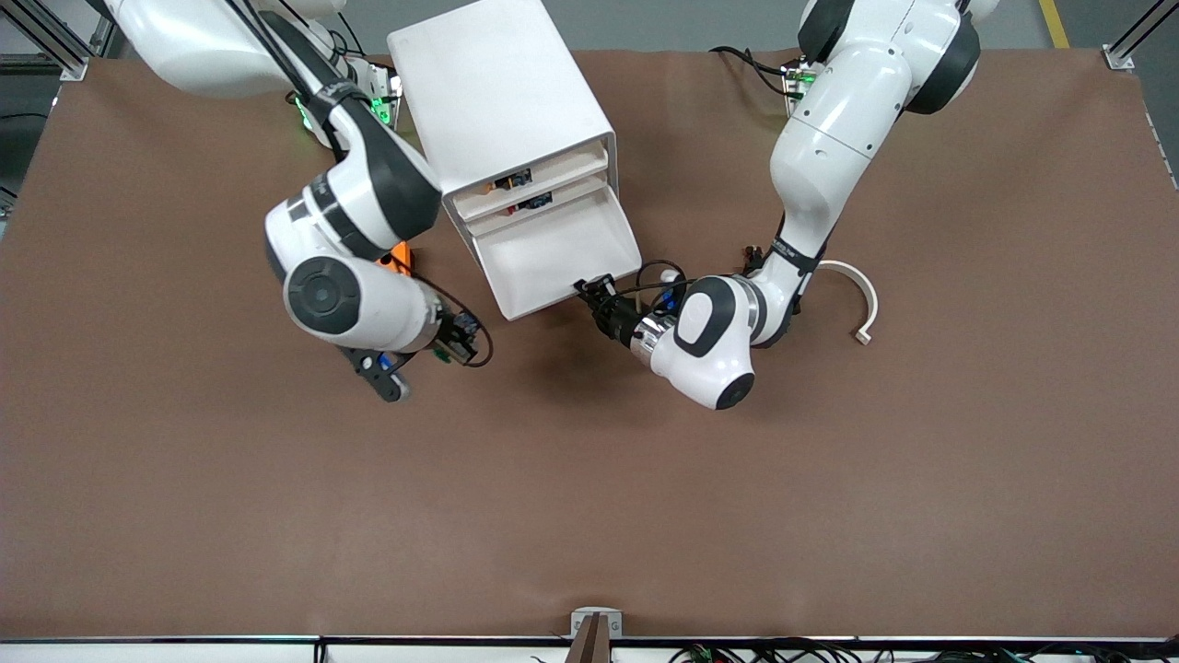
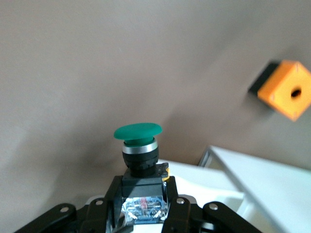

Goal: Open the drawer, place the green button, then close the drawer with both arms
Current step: 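Lower the green button into the open drawer and open the right gripper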

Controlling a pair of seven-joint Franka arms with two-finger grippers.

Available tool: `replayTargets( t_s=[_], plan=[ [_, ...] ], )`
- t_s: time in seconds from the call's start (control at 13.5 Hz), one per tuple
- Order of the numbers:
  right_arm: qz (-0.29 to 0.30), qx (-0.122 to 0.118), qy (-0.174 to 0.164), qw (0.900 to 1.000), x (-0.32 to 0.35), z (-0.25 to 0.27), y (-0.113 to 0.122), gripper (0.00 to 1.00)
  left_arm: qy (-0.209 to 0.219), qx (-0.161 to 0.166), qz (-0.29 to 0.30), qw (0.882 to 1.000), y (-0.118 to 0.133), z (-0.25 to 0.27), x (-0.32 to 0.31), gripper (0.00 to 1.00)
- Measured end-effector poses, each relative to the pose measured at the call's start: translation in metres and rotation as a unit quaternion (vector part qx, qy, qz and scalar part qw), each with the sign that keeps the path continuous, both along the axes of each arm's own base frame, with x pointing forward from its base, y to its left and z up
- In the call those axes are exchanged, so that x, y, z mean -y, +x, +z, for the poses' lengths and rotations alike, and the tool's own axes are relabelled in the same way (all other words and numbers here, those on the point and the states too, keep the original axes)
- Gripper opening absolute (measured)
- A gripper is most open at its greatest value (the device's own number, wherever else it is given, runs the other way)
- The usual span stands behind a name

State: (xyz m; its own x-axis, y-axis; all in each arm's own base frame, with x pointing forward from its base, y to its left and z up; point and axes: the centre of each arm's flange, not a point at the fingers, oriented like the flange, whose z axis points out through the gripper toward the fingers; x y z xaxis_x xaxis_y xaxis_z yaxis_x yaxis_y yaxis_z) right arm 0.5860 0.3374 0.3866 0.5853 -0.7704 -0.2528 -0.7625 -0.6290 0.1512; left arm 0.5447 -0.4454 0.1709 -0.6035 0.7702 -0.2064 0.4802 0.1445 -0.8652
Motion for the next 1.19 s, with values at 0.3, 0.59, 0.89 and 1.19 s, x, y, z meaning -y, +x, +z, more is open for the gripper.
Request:
replayTargets(
  t_s=[0.3, 0.59, 0.89, 1.19],
  plan=[
    [-0.082, -0.009, -0.025, 0.996, -0.068, -0.014, -0.048, 0.40, -0.017, 0.020, 0.000, 1.000, 0.009, 0.010, 0.001, 0.44],
    [-0.117, 0.018, -0.027, 0.993, -0.116, -0.049, -0.091, 0.40, -0.014, 0.050, 0.020, 0.998, 0.044, 0.028, -0.028, 0.86],
    [-0.140, 0.048, -0.030, 0.989, -0.130, -0.082, -0.116, 0.40, 0.003, 0.117, -0.024, 0.993, 0.063, 0.045, -0.055, 1.00],
    [-0.143, 0.058, -0.044, 0.987, -0.131, -0.092, -0.123, 0.55, -0.050, 0.171, -0.076, 0.981, 0.073, 0.073, -0.075, 1.00]
  ],
)
